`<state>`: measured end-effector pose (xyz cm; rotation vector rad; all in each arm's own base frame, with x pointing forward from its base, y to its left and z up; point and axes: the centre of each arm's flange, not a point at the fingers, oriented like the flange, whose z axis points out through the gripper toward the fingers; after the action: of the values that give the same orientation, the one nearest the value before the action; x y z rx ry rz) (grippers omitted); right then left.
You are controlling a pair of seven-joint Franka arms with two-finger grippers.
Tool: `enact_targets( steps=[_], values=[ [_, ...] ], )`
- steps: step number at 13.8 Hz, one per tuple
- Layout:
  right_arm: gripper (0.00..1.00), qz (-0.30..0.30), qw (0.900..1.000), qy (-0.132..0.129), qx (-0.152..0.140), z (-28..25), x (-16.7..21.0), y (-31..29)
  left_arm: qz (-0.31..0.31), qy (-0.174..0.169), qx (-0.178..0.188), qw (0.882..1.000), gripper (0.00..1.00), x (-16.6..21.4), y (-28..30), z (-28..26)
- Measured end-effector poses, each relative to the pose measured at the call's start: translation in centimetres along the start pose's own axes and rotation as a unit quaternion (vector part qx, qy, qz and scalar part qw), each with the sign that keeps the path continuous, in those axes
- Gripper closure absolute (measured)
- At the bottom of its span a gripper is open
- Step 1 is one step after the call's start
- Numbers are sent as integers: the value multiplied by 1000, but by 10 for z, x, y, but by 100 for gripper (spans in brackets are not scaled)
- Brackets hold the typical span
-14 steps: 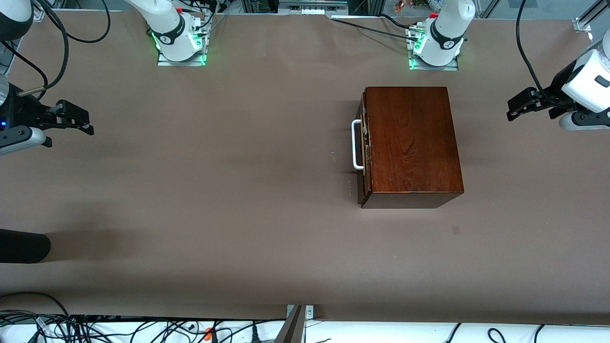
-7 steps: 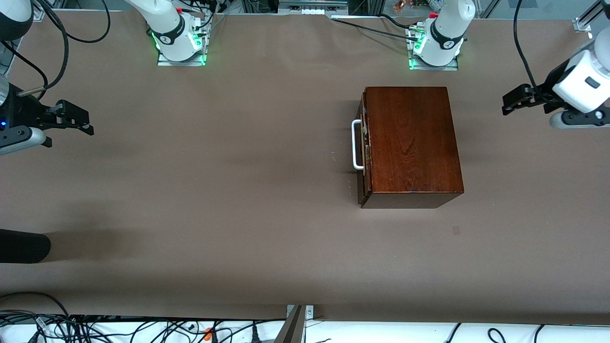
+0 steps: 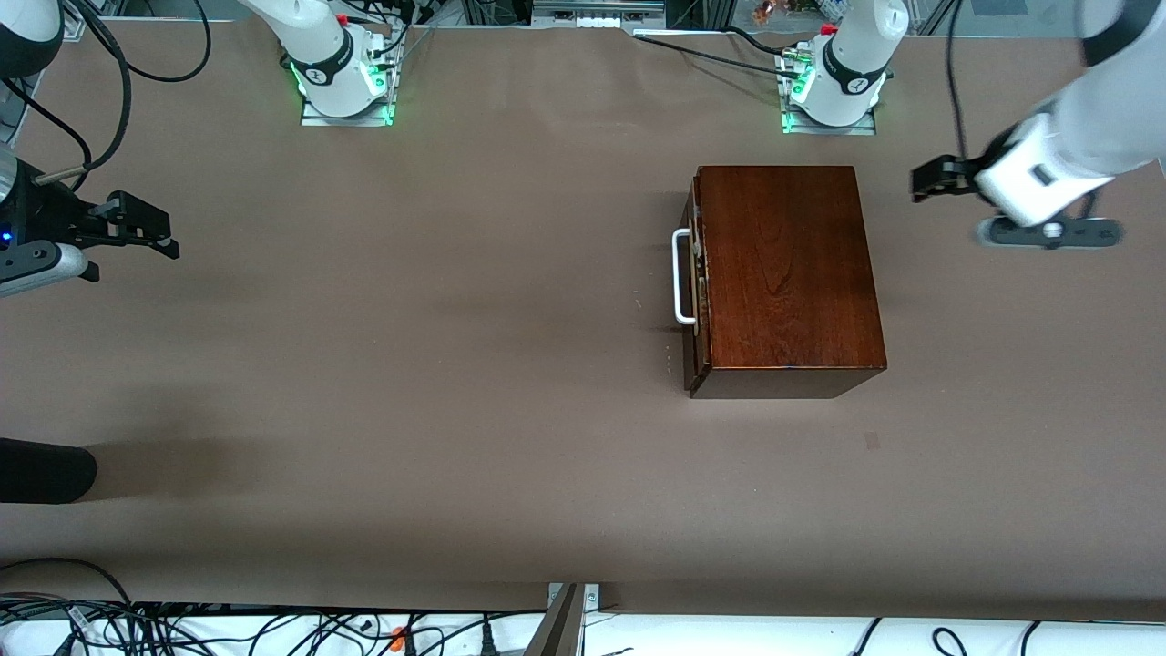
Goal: Open drawer, take yellow block, close drawer
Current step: 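Move the left gripper to the white drawer handle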
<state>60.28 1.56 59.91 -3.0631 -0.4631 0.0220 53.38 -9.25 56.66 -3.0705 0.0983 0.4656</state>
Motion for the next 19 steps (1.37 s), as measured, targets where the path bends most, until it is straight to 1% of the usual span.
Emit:
enact_targets(
  steps=[3, 5, 7, 10, 13, 15, 19],
  values=[
    [0, 0, 1000, 0, 0, 0, 0, 0, 37, -13, 0, 999, 0, 14, 51, 22],
    [0, 0, 1000, 0, 0, 0, 0, 0, 51, -11, -11, 999, 0, 28, 72, 36],
    [0, 0, 1000, 0, 0, 0, 0, 0, 57, -2, -12, 998, 0, 40, 96, 47],
    [0, 0, 1000, 0, 0, 0, 0, 0, 57, 2, -3, 998, 0, 47, 151, 61],
    [0, 0, 1000, 0, 0, 0, 0, 1, 38, 18, 4, 999, 0, 46, 224, 82],
    [0, 1, 1000, 0, 0, 0, 0, 1, 27, 27, 10, 999, 0, 45, 263, 102],
    [0, 1, 1000, 0, 0, 0, 0, 1, 12, 44, 44, 998, 0, 50, 309, 146]
  ],
)
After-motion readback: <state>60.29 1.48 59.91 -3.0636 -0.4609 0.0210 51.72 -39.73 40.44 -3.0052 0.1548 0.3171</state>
